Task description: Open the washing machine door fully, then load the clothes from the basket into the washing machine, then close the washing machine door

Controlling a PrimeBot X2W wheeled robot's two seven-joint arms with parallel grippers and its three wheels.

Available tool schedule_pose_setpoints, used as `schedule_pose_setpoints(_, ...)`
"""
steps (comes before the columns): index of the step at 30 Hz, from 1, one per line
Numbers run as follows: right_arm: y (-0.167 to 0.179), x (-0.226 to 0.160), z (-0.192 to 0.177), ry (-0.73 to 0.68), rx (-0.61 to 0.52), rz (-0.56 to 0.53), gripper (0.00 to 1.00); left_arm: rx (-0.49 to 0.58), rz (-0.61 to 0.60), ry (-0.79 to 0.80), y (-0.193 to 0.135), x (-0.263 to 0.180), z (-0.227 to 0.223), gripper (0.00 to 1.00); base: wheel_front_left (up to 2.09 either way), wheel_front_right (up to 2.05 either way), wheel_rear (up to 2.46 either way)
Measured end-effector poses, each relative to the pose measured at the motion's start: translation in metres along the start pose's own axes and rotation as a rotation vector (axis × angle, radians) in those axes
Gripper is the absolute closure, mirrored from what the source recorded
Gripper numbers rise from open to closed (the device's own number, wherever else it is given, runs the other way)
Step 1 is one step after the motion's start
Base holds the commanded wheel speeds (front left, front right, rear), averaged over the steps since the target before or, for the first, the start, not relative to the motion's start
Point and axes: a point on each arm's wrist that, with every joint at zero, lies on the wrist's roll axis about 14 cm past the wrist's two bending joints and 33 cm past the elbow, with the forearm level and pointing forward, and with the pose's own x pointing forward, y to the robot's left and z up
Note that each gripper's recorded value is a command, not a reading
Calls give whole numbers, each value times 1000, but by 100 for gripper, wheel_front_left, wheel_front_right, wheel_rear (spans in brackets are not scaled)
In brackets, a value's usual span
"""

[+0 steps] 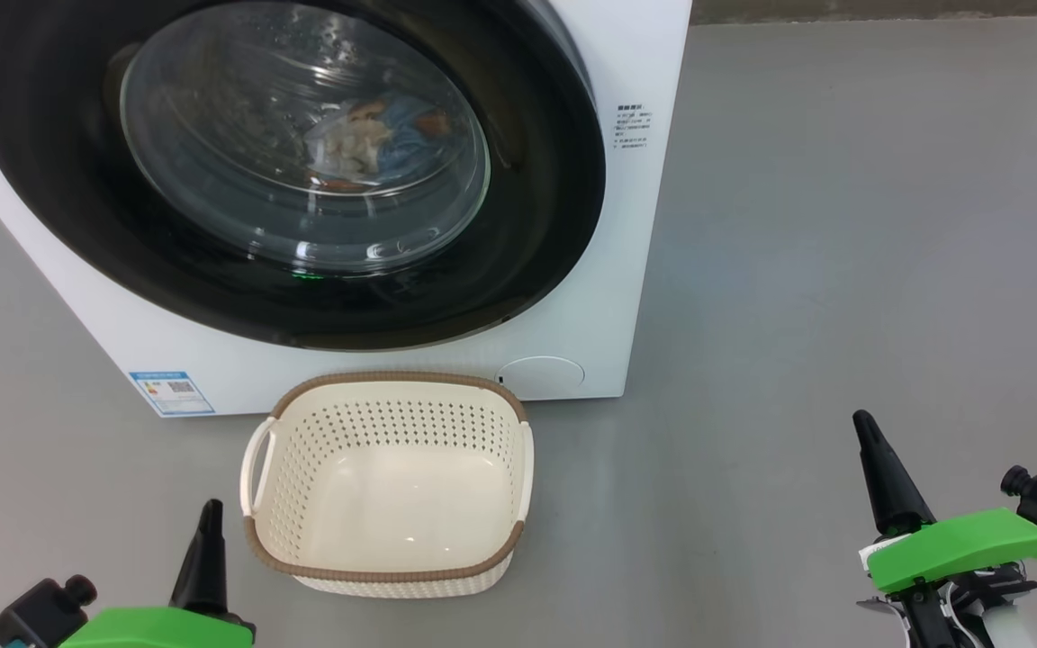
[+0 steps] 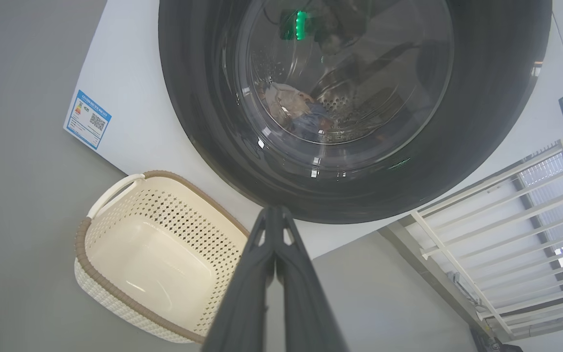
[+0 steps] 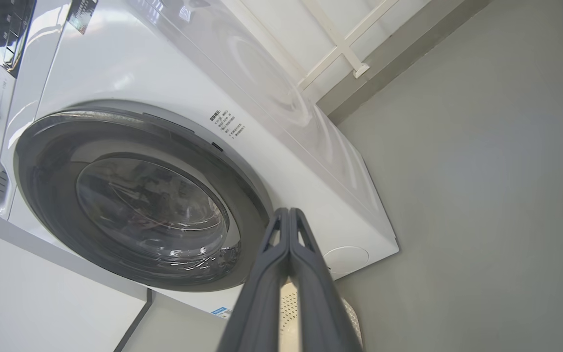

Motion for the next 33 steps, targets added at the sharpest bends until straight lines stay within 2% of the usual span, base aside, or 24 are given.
schedule_pose_setpoints(33,-5,-8,5,-15,348,-33,100,-300,17,14,3,0,5,100,0,0,0)
